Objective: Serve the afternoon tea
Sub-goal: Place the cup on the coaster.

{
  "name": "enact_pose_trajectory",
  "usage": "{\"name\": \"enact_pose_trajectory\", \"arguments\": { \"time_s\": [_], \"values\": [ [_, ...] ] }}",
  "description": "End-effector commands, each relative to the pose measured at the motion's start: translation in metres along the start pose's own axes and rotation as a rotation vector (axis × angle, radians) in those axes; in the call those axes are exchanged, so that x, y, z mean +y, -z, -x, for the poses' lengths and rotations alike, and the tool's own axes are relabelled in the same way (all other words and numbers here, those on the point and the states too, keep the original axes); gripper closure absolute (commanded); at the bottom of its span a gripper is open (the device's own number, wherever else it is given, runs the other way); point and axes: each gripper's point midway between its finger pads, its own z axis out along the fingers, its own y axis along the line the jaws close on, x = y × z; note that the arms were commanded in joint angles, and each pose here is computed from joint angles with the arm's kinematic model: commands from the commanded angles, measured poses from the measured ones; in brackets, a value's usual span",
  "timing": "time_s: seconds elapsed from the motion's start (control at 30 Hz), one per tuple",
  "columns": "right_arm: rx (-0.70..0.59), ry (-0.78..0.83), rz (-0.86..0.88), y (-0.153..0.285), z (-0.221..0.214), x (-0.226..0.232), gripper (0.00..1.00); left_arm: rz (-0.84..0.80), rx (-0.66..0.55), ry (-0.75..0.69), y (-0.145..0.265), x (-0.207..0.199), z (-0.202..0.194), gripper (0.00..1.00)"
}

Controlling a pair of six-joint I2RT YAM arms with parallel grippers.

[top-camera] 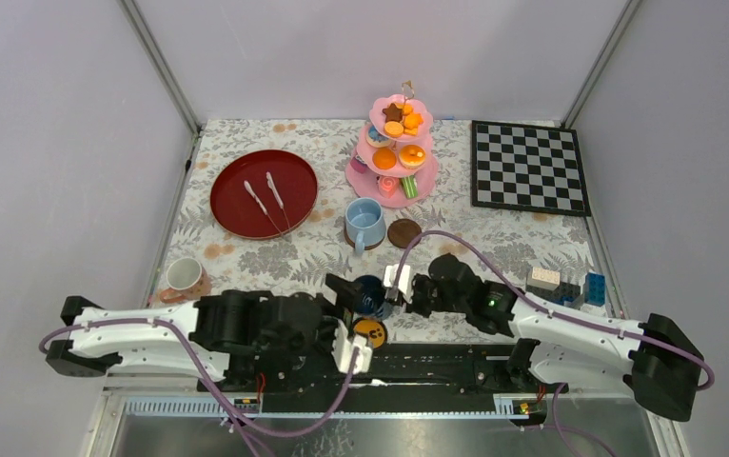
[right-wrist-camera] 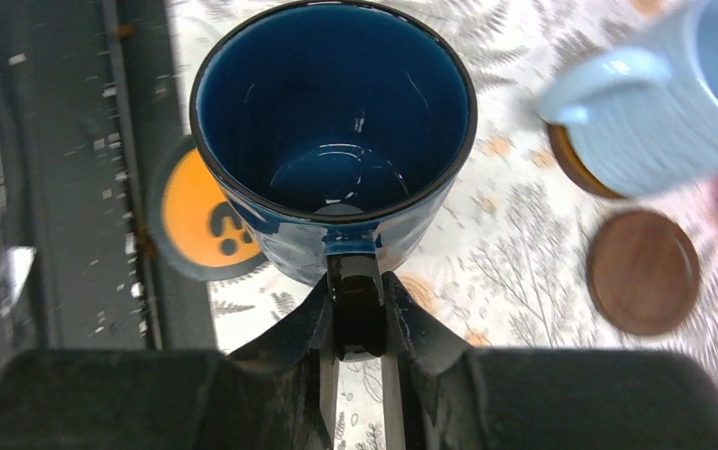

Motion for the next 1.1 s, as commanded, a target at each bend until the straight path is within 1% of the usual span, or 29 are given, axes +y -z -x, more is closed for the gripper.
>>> {"name": "enact_pose_trajectory", "arguments": {
  "time_s": [0.0, 0.1, 0.2, 0.3, 0.37, 0.43, 0.47, 0.5, 0.6, 0.67, 0.8, 0.87, 1.07],
  "values": [
    [-0.165, -0.161, -0.365, 0.021, 0.032, -0.057, 1.0, 0.237, -0.165, 0.21, 0.017, 0.055, 0.024, 0.01],
    [-0.14, -0.294, -0.576, 0.04, 0.013, -0.082, 1.0, 0.371, -0.236, 0.333, 0.032, 0.085, 0.026, 0.01],
    [-0.106, -0.392, -0.732, 0.055, -0.003, -0.099, 1.0, 0.496, -0.234, 0.468, 0.039, 0.114, 0.01, 0.01],
    [-0.099, -0.443, -0.874, 0.068, -0.011, -0.115, 1.0, 0.577, -0.207, 0.64, 0.039, 0.139, -0.011, 0.01],
    [-0.116, -0.502, -1.004, 0.08, -0.017, -0.128, 1.0, 0.602, -0.184, 0.761, 0.036, 0.151, -0.026, 0.01],
    [-0.167, -0.601, -1.125, 0.091, -0.02, -0.139, 1.0, 0.6, -0.146, 0.86, 0.03, 0.158, -0.038, 0.01],
    [-0.193, -0.64, -1.188, 0.097, -0.02, -0.146, 1.0, 0.602, -0.136, 0.897, 0.029, 0.163, -0.04, 0.01],
    [-0.207, -0.657, -1.215, 0.097, -0.017, -0.151, 1.0, 0.597, -0.114, 0.925, 0.025, 0.164, -0.044, 0.01],
    [-0.252, -0.708, -1.347, 0.1, -0.008, -0.17, 1.0, 0.624, -0.073, 0.977, 0.021, 0.169, -0.059, 0.01],
    [-0.267, -0.725, -1.395, 0.093, -0.002, -0.18, 1.0, 0.674, -0.074, 1.005, 0.025, 0.176, -0.067, 0.01],
    [-0.335, -0.762, -1.401, 0.07, 0.006, -0.191, 1.0, 0.778, -0.099, 1.059, 0.043, 0.186, -0.079, 0.01],
    [-0.333, -0.775, -1.412, 0.061, 0.005, -0.195, 1.0, 0.817, -0.112, 1.097, 0.051, 0.188, -0.083, 0.01],
    [-0.292, -0.788, -1.421, 0.041, -0.001, -0.199, 1.0, 0.834, -0.104, 1.109, 0.056, 0.182, -0.089, 0.01]
  ]
}}
